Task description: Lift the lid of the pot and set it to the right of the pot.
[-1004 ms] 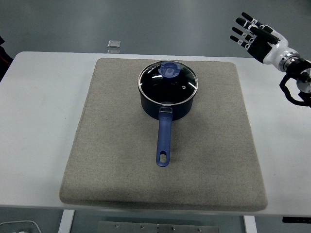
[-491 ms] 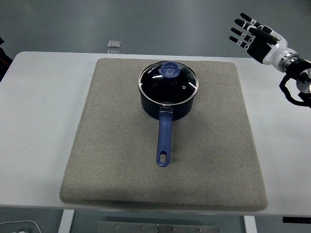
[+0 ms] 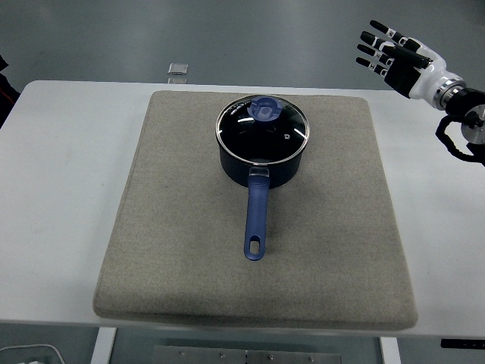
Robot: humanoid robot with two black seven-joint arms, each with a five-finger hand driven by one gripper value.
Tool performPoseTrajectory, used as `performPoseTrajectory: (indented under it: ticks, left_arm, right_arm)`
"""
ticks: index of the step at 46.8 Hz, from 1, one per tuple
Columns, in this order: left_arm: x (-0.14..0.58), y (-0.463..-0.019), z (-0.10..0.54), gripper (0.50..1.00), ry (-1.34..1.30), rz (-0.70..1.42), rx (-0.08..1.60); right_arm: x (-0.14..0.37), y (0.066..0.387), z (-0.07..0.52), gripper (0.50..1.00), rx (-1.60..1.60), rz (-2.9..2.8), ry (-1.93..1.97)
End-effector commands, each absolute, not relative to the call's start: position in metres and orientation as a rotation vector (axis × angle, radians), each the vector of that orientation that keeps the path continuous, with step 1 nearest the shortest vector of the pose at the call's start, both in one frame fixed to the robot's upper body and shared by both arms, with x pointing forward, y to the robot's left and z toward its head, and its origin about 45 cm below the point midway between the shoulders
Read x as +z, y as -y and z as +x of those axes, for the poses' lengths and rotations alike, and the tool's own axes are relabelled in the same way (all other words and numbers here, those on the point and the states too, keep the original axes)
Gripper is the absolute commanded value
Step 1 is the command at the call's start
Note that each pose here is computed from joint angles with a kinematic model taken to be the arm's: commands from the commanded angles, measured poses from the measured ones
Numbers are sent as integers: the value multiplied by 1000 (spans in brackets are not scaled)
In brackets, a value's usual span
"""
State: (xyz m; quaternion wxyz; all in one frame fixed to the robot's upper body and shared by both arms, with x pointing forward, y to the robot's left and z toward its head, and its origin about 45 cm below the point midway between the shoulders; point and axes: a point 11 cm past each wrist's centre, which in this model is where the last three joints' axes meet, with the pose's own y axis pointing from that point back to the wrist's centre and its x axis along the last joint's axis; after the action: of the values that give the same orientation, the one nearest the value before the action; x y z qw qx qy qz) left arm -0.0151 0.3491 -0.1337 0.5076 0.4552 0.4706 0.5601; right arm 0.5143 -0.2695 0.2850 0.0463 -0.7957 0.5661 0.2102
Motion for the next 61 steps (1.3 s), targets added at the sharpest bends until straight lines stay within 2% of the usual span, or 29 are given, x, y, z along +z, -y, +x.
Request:
performPoseTrajectory:
  ticks: [1,16,42,61]
  left_arm:
    - [-134,-349,-15,1000,-1134,1097,1350]
    - [-134,-349,-15,1000,-1134,1097,1350]
    - [-134,-349,-15,1000,-1134,1097,1350]
    - [-134,-349,-15,1000,-1134,1097,1350]
  right_arm:
    - [291,266,516,915,599,-2460,-1728]
    - [320,244,518,915,397,-2629,-1680]
    - [350,194,514,915,-254,-3112,-1582]
    - [375,173,507,915,-794,-3412,-1446]
